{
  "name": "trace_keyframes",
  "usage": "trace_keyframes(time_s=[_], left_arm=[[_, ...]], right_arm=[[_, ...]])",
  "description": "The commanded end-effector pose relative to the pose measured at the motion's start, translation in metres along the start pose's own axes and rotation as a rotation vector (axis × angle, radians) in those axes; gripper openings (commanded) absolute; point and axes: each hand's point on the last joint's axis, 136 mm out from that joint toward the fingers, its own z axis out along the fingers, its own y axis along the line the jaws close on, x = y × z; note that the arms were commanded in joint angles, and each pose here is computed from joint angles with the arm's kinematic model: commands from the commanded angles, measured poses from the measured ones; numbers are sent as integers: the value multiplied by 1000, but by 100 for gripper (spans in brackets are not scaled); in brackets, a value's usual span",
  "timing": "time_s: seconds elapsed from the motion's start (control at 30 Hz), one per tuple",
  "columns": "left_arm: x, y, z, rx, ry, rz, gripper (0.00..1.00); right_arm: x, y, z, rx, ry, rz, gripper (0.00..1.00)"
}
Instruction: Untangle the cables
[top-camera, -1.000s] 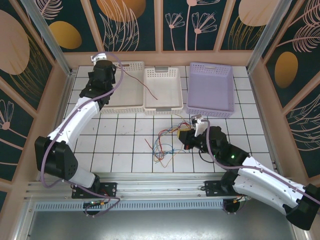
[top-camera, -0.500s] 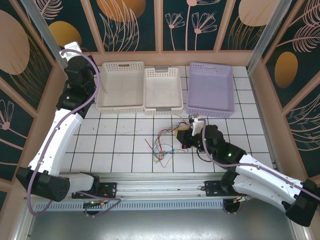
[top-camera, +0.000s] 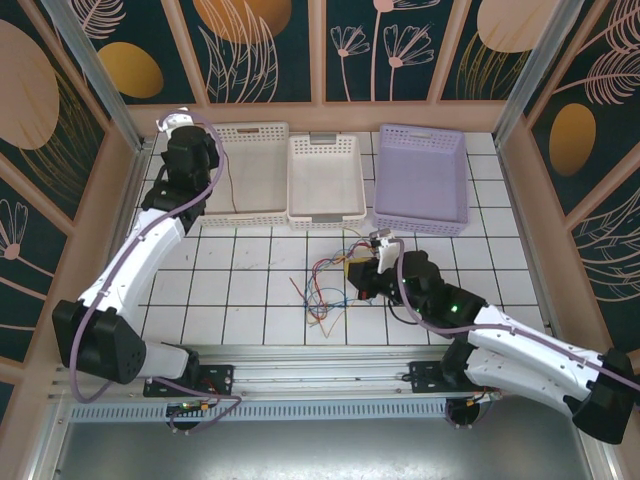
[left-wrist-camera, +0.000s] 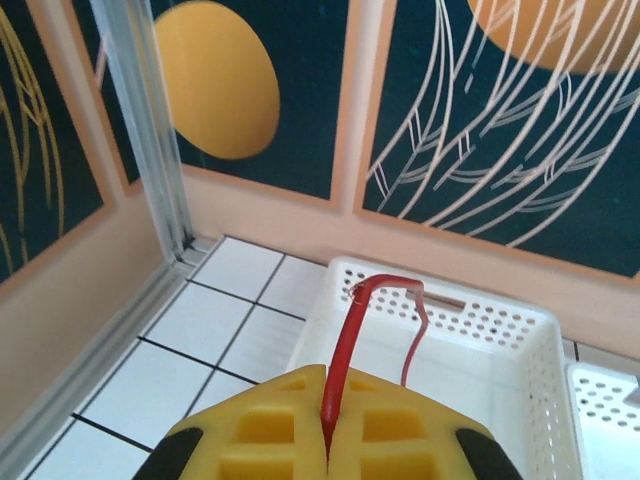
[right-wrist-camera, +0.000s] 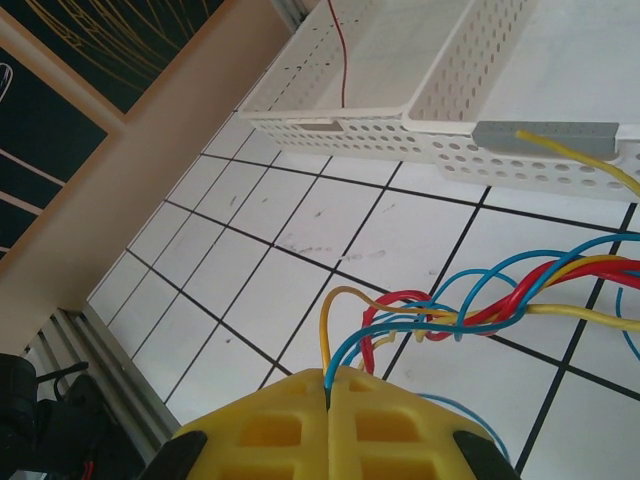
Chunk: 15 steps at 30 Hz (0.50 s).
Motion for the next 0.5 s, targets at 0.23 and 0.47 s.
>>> trace_keyframes(time_s=[0.23,0.47], left_arm=[[141,-21,44,77,312,-86,0],[204,-20,65,38,442,-72,3]], right_arm=[[-20,9,5,-7,-80,8,0],[-19,13,5,-16,-71,3,0]])
